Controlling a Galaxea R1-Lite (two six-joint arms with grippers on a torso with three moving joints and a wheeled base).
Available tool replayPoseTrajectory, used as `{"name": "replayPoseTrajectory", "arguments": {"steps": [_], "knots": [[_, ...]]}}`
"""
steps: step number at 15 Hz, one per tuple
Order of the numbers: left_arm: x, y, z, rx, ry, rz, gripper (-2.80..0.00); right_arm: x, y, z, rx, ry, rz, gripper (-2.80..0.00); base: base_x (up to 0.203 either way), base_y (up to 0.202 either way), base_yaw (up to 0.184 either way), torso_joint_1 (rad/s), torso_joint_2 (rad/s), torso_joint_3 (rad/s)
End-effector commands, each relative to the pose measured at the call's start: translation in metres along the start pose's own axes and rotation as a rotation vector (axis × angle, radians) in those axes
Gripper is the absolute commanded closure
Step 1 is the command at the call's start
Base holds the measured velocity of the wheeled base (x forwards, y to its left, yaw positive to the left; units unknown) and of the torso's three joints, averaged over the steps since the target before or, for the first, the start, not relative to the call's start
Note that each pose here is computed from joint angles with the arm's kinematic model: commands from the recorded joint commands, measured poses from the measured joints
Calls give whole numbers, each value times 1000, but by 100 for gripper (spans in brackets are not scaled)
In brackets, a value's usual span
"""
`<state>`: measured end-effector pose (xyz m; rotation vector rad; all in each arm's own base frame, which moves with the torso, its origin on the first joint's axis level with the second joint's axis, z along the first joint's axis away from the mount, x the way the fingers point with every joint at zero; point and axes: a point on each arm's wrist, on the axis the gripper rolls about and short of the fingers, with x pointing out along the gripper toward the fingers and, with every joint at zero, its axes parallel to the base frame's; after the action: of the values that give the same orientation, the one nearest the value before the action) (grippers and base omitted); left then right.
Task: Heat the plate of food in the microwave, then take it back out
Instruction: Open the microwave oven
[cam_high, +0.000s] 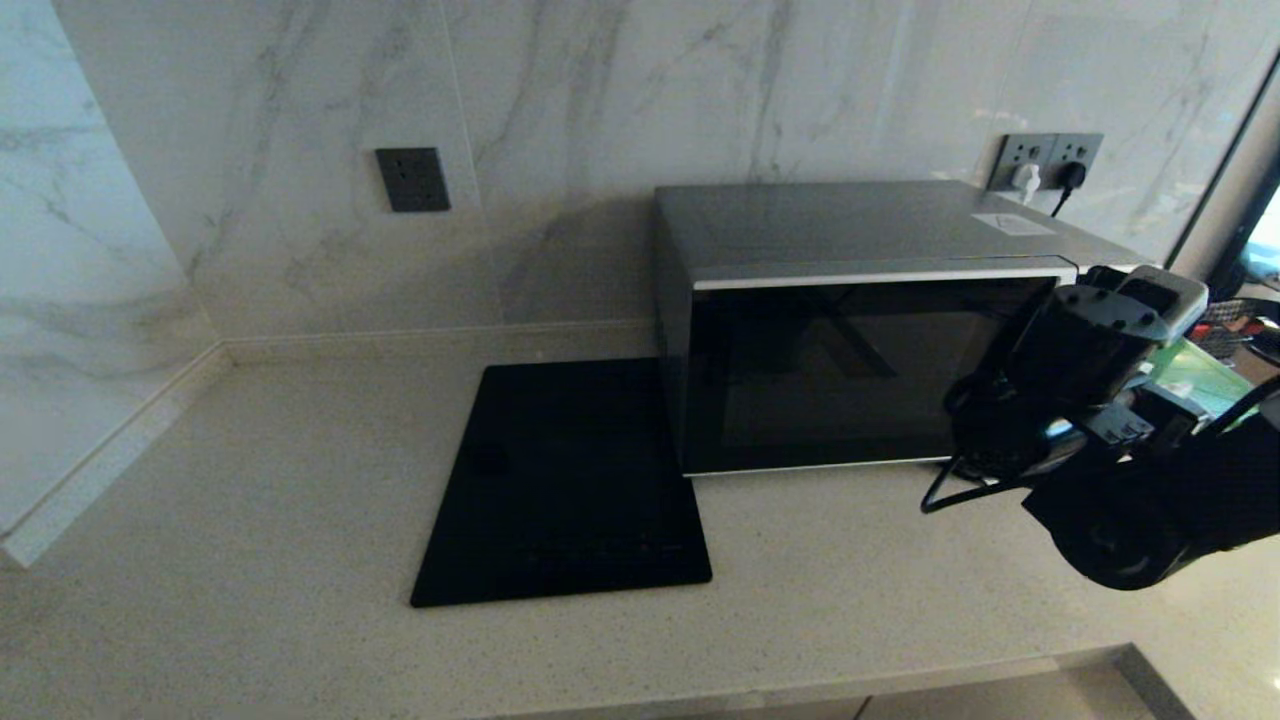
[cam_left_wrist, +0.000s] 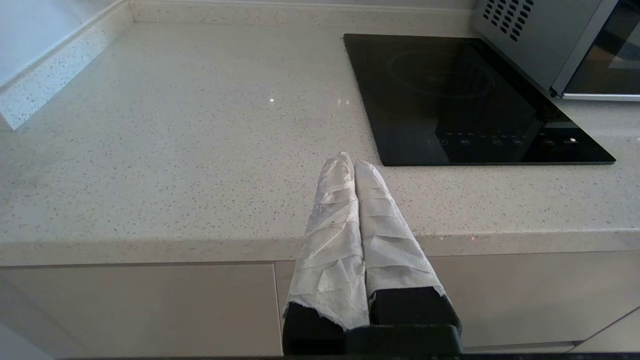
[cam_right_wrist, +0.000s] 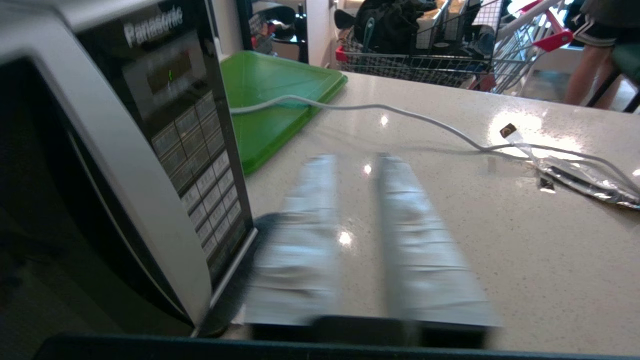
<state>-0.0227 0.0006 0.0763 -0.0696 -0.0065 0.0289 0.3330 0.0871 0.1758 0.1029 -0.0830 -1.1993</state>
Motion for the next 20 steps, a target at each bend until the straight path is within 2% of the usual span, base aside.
{"name": "replayPoseTrajectory", "arguments": {"steps": [1,5,7,13,17,20], "knots": [[0,0,0,-1,-1,1,0,0,2,-12,-24,2,-7,-280,0,0,0,0,0,0],[0,0,0,-1,-1,0,0,-17,-9,-18,-2,7,42,-280,0,0,0,0,0,0],[0,0,0,-1,-1,1,0,-23,-8,-19,27,8,57,-280,0,0,0,0,0,0],[0,0,0,-1,-1,1,0,-29,28,-36,60,10,71,-280,0,0,0,0,0,0],[0,0,0,-1,-1,0,0,-21,54,-44,20,3,48,-280,0,0,0,0,0,0],[0,0,0,-1,-1,1,0,-5,70,-52,26,-3,11,-280,0,0,0,0,0,0]]}}
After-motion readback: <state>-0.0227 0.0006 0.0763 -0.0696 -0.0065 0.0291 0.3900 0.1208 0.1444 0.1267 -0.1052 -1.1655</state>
